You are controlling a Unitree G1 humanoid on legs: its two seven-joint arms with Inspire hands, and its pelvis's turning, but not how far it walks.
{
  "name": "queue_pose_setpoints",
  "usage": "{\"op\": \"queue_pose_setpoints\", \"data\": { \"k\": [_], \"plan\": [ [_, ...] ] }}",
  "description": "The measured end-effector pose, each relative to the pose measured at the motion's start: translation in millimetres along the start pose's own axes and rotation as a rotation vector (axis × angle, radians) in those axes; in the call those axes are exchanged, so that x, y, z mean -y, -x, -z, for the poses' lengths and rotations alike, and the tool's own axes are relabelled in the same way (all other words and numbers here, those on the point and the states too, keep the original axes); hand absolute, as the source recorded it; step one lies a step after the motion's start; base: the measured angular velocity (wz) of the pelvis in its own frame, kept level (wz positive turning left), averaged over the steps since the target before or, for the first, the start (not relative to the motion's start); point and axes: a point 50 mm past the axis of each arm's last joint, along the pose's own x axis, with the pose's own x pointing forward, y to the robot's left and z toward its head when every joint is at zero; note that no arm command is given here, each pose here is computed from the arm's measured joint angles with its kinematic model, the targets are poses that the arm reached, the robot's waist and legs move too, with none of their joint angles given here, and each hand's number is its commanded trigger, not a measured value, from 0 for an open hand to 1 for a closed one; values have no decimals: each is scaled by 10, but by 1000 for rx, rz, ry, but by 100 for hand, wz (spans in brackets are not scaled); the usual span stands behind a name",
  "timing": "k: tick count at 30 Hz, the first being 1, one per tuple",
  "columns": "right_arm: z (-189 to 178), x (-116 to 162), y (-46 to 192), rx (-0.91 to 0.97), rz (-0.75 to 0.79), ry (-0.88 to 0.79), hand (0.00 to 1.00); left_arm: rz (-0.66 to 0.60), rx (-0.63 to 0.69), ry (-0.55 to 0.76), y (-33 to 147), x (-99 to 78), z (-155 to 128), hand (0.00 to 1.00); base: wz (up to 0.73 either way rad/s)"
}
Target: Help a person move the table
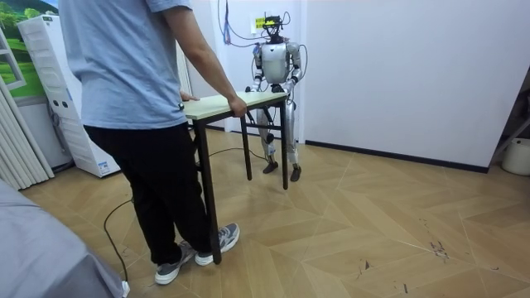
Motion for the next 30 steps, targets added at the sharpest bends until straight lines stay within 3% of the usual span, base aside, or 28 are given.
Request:
{"op": "queue_pose_setpoints", "data": {
  "k": [5, 10, 13, 22, 25, 30],
  "plan": [
    [-25, -74, -52, 3, -37, 8, 100, 31, -4, -3, -29, 72, -36, 100, 4],
    [-146, -230, -174, 29, -122, 34, 100, 114, 1, -17, -158, 269, -53, 100, 0],
    [-74, -282, -247, -9, -148, 55, 100, 135, 41, -10, -133, 222, -169, 100, -5],
    [-110, -178, -207, -3, -128, 60, 100, 92, -11, 20, -142, 140, -47, 100, 25],
    [-140, -12, -13, 49, -70, 20, 100, 65, -68, -20, -135, 121, 42, 100, 65],
    [-129, -78, -58, 29, -98, 25, 100, 88, -52, -22, -123, 172, -3, 100, -61]
  ]
}}
